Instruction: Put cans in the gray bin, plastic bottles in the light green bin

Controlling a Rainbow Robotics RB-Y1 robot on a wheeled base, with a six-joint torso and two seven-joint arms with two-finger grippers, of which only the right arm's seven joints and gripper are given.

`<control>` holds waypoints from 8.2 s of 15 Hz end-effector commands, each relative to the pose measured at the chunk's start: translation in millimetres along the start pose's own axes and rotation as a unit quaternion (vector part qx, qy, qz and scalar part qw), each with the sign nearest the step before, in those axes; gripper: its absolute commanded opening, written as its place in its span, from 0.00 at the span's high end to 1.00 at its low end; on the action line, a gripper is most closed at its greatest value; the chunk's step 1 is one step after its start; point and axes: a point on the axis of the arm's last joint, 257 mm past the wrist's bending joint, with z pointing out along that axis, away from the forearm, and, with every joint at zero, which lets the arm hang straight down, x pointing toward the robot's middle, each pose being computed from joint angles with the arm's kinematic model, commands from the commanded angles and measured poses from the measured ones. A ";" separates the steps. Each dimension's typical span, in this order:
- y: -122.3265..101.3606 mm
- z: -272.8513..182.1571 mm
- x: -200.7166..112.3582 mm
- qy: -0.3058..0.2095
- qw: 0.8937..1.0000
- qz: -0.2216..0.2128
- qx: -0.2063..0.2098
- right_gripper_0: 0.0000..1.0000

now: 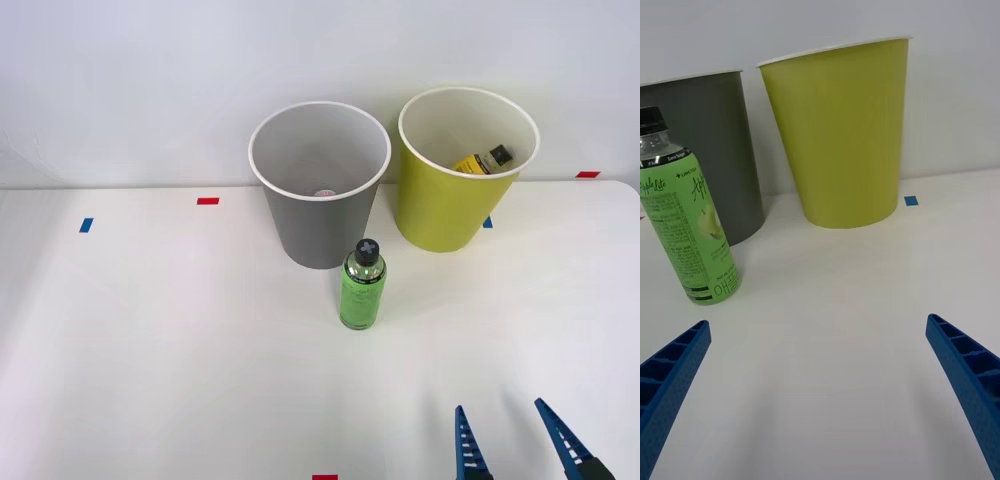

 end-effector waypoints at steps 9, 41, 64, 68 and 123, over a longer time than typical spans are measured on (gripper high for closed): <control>26.3 4.2 -14.7 -0.047 0.997 0.023 -0.063 0.00; 131.4 190.8 -30.7 -0.065 0.983 -0.036 -0.168 0.00; 141.2 200.0 -24.3 -0.048 0.983 -0.060 -0.167 0.86; 133.7 196.2 -24.0 -0.052 0.984 -0.057 -0.159 0.89; 35.1 305.2 -313.5 -0.219 0.965 0.110 -0.093 0.00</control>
